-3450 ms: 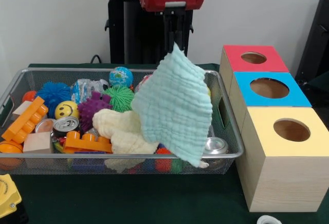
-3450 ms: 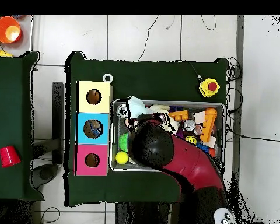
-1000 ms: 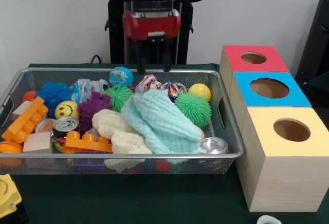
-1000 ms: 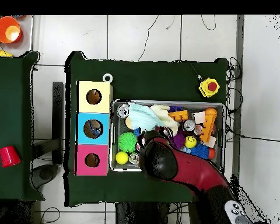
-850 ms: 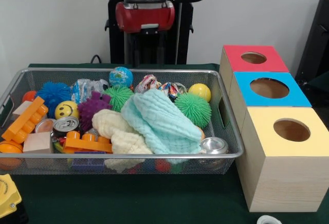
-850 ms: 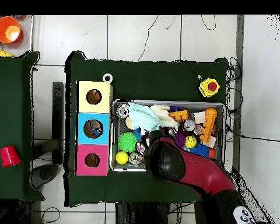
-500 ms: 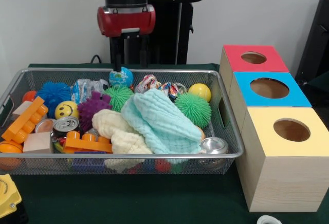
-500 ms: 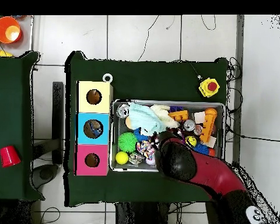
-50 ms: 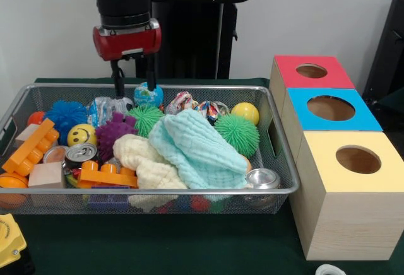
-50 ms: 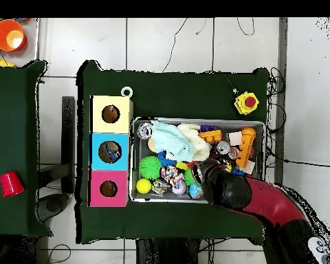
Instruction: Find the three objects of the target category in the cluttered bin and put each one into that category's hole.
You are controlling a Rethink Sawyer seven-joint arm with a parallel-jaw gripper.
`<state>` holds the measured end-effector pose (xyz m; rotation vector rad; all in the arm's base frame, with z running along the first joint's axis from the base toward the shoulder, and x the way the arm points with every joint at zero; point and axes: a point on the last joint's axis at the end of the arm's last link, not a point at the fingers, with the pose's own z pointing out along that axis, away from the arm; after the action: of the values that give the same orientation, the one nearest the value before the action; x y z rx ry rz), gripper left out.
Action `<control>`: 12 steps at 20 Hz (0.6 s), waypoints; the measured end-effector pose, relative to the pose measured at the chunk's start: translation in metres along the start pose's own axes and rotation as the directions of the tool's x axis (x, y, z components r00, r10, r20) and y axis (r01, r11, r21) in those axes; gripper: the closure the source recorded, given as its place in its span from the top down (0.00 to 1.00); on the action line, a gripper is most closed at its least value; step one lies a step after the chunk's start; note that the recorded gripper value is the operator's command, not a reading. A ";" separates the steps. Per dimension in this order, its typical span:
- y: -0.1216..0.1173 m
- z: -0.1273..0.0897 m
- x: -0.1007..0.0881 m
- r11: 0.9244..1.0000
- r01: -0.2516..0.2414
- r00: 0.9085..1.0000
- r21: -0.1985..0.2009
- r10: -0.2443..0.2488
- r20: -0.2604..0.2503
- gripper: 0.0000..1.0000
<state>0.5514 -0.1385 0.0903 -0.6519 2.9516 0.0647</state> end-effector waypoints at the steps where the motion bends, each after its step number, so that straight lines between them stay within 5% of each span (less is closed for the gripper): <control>1: -0.004 -0.001 0.004 1.000 0.005 1.000 -0.004 -0.005 -0.016 1.00; 6: -0.031 -0.004 0.017 0.999 0.032 0.998 0.010 -0.031 -0.060 1.00; 12: -0.069 0.003 0.026 0.998 0.048 0.998 0.046 -0.046 -0.052 1.00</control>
<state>0.5571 -0.2120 0.0829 -0.7268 2.9747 -0.0262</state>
